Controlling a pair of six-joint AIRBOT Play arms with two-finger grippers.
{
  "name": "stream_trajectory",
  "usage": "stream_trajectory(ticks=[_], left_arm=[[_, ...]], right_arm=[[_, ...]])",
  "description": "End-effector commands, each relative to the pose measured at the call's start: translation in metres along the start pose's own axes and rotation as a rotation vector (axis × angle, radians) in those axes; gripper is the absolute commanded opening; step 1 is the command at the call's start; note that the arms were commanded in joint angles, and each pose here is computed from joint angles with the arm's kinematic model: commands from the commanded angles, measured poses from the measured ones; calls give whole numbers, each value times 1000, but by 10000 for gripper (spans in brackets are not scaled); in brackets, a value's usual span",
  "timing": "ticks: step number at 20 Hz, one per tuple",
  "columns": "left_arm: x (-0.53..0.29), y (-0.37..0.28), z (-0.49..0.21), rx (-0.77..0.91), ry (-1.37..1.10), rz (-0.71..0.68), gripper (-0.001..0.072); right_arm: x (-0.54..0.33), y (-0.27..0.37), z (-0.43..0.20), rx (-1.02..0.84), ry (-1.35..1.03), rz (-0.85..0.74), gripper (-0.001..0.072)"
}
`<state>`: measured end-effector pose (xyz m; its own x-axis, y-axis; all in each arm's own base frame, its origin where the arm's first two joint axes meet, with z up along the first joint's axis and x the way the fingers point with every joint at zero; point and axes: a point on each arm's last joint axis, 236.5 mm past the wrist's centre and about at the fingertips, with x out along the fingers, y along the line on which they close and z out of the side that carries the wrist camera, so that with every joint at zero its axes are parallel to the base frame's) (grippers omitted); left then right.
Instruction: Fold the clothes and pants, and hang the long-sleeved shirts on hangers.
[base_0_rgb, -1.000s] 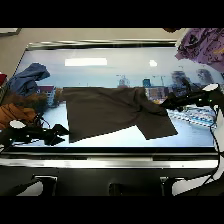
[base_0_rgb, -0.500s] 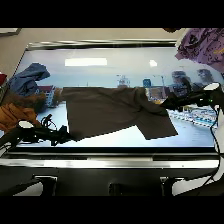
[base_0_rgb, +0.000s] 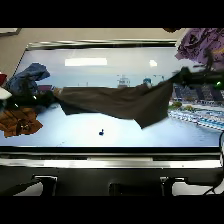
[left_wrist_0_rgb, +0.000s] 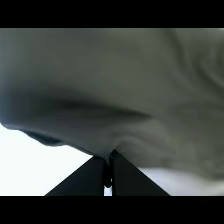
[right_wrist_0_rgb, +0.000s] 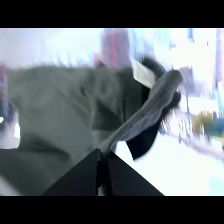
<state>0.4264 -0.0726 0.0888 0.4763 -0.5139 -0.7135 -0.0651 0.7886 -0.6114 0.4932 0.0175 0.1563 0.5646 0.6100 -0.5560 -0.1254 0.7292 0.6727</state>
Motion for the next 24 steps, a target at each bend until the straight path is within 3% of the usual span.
stream_trajectory(ticks=[1, 4, 8, 14, 18, 24], left_arm=[[-129, -65, 97, 195, -333, 134, 16], [-270, -131, 114, 293, -650, 202, 16], [-402, -158, 51, 282, -956, 265, 16], [-456, -142, -34, 203, -1079, 306, 16], [-401, -126, -7, 191, -912, 319, 16], [-195, -23, 65, 77, -385, 410, 16]], right_arm=[[-92, 106, 74, -242, -305, 1, 35], [-193, 193, 91, -439, -577, -80, 35], [-304, 276, 38, -617, -825, -212, 35], [-394, 332, -27, -692, -1066, -300, 36], [-347, 283, -2, -486, -896, -281, 36], [-137, 83, 28, -16, -243, -283, 36]])
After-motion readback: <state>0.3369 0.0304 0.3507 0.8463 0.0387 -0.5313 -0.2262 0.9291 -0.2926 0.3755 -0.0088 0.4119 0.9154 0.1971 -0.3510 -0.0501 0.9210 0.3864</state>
